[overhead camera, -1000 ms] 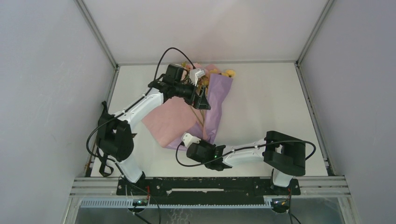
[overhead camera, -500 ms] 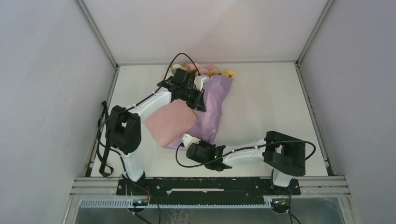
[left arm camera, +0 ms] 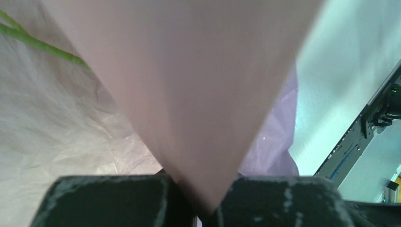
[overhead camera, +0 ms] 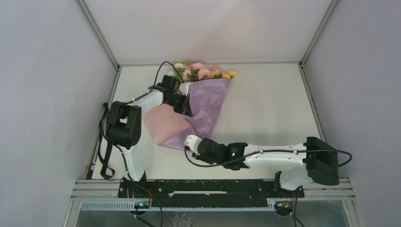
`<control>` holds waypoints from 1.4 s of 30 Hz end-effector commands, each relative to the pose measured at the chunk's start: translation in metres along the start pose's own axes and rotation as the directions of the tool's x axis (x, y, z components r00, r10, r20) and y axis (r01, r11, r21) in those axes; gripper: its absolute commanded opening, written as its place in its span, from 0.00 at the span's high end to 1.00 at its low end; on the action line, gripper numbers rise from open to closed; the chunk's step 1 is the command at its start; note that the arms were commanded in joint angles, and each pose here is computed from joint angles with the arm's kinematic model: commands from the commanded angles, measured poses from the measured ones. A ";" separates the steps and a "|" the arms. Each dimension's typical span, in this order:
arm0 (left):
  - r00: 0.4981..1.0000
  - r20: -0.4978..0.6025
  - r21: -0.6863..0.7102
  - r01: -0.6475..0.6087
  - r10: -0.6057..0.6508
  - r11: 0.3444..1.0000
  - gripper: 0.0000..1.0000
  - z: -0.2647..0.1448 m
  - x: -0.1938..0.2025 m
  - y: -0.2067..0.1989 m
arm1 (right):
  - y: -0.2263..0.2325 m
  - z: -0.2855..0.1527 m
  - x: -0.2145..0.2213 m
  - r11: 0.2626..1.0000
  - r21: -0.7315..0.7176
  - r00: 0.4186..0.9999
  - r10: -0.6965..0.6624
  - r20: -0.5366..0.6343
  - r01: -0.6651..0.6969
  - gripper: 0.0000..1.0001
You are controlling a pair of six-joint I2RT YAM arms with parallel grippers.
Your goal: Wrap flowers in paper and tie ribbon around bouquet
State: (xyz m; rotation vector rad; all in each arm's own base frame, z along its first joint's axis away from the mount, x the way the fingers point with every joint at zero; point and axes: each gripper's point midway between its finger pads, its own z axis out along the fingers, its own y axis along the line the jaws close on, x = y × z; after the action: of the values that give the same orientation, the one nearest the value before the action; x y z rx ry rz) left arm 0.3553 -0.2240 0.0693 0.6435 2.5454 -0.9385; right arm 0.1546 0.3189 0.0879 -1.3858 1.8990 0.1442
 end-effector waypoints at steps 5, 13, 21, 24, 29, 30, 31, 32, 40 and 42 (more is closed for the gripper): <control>0.999 0.004 0.024 0.046 -0.046 0.999 1.00 0.009 0.011 0.016 | -0.018 -0.007 -0.067 0.941 -0.235 0.927 0.297 0.230 -0.243 0.55; 0.999 0.006 0.050 0.035 -0.035 0.998 1.00 0.002 0.016 0.015 | -0.073 0.035 -0.062 0.847 -0.125 0.812 0.531 0.243 -0.517 0.60; 0.999 -0.011 0.046 0.040 -0.039 0.998 1.00 0.005 0.022 0.022 | -0.005 0.063 -0.043 0.872 -0.292 0.893 0.437 0.106 -0.393 0.80; 0.999 -0.002 0.039 0.047 -0.047 0.998 1.00 0.003 0.020 0.026 | 0.016 0.070 -0.021 0.852 -0.323 0.900 0.435 0.002 -0.411 0.90; 0.999 0.019 0.032 0.049 -0.050 0.998 1.00 -0.003 0.012 0.031 | 0.049 0.064 0.009 0.854 -0.351 0.923 0.363 -0.127 -0.384 0.94; 0.999 0.021 0.033 0.047 -0.048 0.998 1.00 -0.003 0.011 0.030 | 0.055 0.061 0.010 0.856 -0.361 0.929 0.344 -0.135 -0.370 0.94; 0.999 0.018 0.036 0.051 -0.051 0.998 1.00 -0.003 0.012 0.030 | 0.059 0.058 0.012 0.857 -0.365 0.931 0.334 -0.146 -0.364 0.94; 0.998 0.017 0.036 0.052 -0.053 0.998 1.00 -0.002 0.013 0.030 | 0.060 0.054 0.014 0.855 -0.367 0.930 0.331 -0.158 -0.366 0.94; 0.998 0.003 0.051 0.066 -0.066 0.996 1.00 -0.001 0.021 0.028 | 0.016 0.016 -0.021 0.798 -0.407 0.886 0.459 -0.063 -0.443 0.86; 0.998 0.005 0.050 0.065 -0.066 0.997 1.00 -0.002 0.022 0.028 | -0.014 0.018 -0.027 0.734 -0.377 0.803 0.594 -0.045 -0.564 0.76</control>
State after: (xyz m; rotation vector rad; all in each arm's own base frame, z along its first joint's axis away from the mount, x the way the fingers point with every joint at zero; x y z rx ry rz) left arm 0.3565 -0.1975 0.0439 0.5455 2.5848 -0.9946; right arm 0.1369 0.3458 0.0520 -1.2261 2.2781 0.7664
